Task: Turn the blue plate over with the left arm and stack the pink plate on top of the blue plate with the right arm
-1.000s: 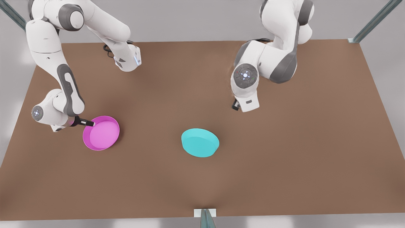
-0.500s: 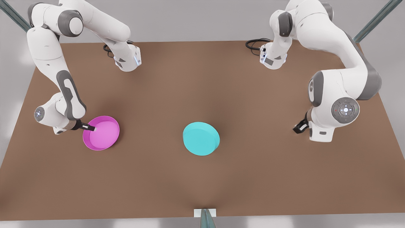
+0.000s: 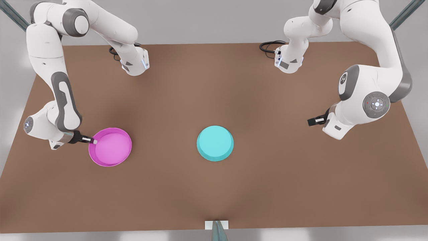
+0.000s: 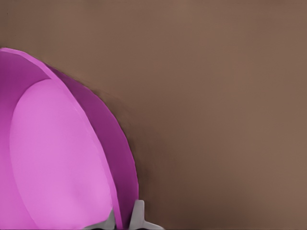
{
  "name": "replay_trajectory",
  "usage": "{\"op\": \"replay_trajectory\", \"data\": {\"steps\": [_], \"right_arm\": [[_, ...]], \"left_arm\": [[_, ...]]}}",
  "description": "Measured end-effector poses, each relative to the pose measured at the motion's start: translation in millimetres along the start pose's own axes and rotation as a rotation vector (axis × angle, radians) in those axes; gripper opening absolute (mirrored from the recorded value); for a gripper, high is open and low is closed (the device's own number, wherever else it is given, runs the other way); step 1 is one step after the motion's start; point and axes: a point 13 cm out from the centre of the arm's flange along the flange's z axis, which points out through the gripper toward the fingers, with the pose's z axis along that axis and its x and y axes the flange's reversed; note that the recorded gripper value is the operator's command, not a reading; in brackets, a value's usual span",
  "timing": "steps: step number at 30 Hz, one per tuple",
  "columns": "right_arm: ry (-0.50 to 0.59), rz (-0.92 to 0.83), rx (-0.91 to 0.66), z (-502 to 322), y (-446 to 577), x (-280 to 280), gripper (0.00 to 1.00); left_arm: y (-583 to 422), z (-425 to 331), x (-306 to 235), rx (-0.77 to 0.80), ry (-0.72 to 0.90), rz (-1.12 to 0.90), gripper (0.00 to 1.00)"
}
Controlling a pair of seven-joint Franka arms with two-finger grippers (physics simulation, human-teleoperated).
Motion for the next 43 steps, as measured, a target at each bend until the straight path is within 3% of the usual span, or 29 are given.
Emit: {"op": "replay_trajectory", "data": {"steps": [6,11,19,25,26,31,33,35,38,41,43], "right_arm": [[0.086,-0.189,-0.182,19,207,-1,0.21],[0.17,-0.279,-0.216,63,343,34,0.21],[0.248,-0.285,-0.184,137,470,98,0.21],[0.255,-0.22,-0.172,181,517,113,0.21],[0.253,-0.204,-0.168,183,519,113,1.0],[0.221,-0.131,-0.142,175,512,98,1.0],[0.177,-0.076,-0.157,133,497,67,1.0],[0.079,-0.014,-0.154,34,447,7,1.0],[-0.112,-0.062,0.032,-150,358,-55,1.0],[-0.263,-0.135,0.244,-324,334,0,1.0],[-0.239,-0.168,0.348,-348,330,38,1.0]], "left_arm": [[0,-1,3,0.0,0.002,0.06,1.0],[0,-3,4,0.001,0.0,0.096,1.0],[0,-3,4,0.001,-0.001,0.137,1.0],[0,-2,4,0.0,0.004,0.157,1.0],[0,-2,5,0.0,0.003,0.16,1.0],[0,-2,5,-0.001,0.004,0.172,1.0],[0,-2,5,-0.001,0.005,0.177,1.0],[0,-1,5,-0.001,0.007,0.18,1.0],[0,-1,5,-0.001,0.006,0.185,1.0],[1,-1,4,0.001,0.007,0.187,1.0],[5,-2,1,0.004,0.004,0.181,1.0]]}}
